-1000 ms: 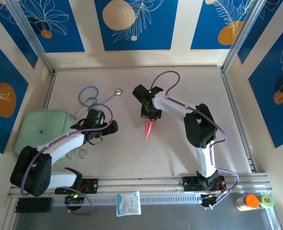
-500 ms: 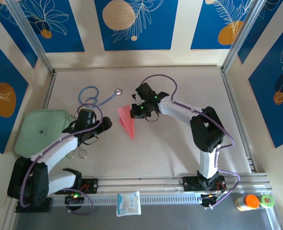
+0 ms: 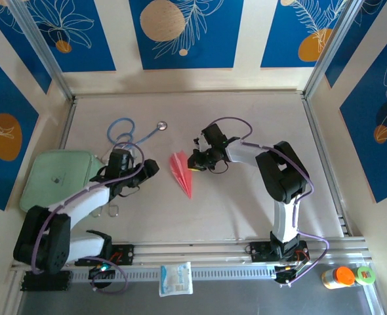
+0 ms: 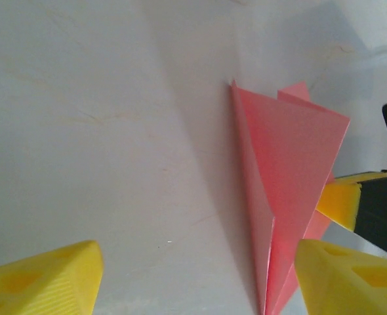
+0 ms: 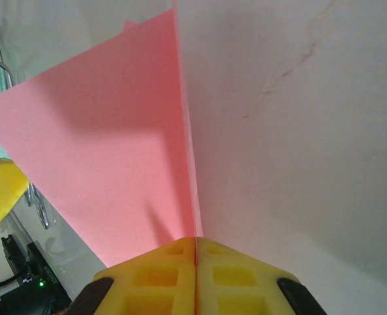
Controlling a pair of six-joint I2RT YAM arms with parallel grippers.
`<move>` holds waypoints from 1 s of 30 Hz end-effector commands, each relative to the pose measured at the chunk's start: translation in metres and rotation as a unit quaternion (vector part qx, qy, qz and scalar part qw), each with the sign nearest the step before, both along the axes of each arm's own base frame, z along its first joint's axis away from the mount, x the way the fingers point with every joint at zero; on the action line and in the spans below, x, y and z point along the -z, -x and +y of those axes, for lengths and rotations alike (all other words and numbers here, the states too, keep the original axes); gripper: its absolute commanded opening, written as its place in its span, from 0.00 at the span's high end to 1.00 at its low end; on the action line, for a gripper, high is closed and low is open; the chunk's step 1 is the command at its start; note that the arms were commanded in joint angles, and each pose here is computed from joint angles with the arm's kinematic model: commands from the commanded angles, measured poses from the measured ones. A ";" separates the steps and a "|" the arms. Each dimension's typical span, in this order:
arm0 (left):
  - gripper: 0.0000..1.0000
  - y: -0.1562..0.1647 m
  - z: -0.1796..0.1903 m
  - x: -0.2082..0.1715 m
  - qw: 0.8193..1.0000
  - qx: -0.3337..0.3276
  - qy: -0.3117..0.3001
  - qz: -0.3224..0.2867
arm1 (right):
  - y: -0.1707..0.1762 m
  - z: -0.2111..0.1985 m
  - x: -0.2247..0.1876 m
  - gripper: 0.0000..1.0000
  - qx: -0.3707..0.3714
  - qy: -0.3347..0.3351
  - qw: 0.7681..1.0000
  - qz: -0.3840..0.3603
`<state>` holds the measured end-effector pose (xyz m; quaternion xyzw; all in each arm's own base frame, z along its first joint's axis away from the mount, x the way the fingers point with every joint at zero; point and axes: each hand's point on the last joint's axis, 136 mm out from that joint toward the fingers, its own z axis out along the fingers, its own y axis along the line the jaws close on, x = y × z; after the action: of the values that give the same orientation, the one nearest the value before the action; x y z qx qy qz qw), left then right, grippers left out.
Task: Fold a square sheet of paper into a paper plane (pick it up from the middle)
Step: Move the paper plane to the top-center of the table.
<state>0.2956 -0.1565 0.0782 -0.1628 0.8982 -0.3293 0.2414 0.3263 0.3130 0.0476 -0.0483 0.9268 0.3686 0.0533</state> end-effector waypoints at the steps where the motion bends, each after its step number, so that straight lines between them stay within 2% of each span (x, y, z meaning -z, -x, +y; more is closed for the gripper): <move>1: 0.26 -0.005 -0.031 -0.013 0.997 0.046 0.058 -0.011 | 0.002 0.002 0.006 0.89 -0.003 -0.015 1.000 0.014; 6: 0.36 -0.008 -0.064 -0.009 0.994 0.089 0.070 0.006 | 0.001 -0.001 0.011 0.89 0.001 -0.010 1.000 0.018; 15: 0.67 -0.020 -0.085 0.017 0.993 0.076 0.063 0.061 | 0.001 -0.002 0.013 0.89 0.002 -0.008 1.000 0.020; 21: 0.74 -0.027 -0.092 0.026 0.992 0.077 0.066 0.074 | 0.001 -0.001 0.011 0.89 0.000 -0.011 1.000 0.022; 30: 0.82 -0.022 -0.082 0.037 0.993 0.063 0.032 0.095 | -0.002 -0.004 0.009 0.87 0.001 -0.007 1.000 0.023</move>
<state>0.3184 -0.2378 0.0419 -0.1452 0.9092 -0.3668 0.1333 0.3312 0.3105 0.0397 -0.0425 0.9256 0.3725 0.0520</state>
